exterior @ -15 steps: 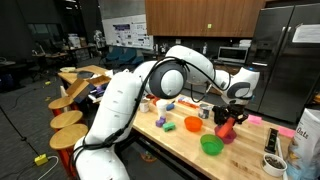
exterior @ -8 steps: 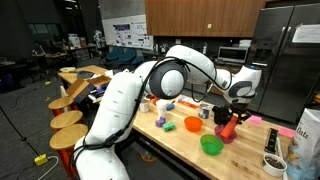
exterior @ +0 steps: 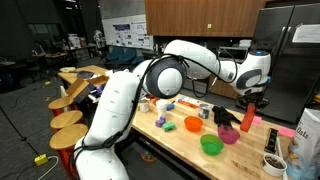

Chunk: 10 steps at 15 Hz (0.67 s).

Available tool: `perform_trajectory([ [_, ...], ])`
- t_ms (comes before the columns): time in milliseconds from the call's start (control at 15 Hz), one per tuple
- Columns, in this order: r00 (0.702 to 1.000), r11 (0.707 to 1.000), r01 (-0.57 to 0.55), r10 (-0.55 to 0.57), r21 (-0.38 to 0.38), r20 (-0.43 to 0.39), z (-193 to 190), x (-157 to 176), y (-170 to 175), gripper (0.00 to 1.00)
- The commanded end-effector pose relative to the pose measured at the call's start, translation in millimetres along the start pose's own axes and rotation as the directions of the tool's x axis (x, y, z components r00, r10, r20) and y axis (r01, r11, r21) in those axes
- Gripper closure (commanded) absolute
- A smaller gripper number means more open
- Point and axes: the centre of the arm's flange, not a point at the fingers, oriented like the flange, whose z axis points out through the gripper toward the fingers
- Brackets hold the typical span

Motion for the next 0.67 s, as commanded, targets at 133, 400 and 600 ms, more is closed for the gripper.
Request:
perform_trajectory([
  [133,0.985,0.996,0.066,-0.073,0.052,0.158,-48.3,-13.9,-7.6,0.87],
  [400,0.939,0.983,0.175,-0.181,0.046,0.292,-67.5,-29.2,4.8,0.87],
  [600,0.877,0.957,0.282,-0.288,0.072,0.385,-83.7,-40.5,15.7,0.87],
])
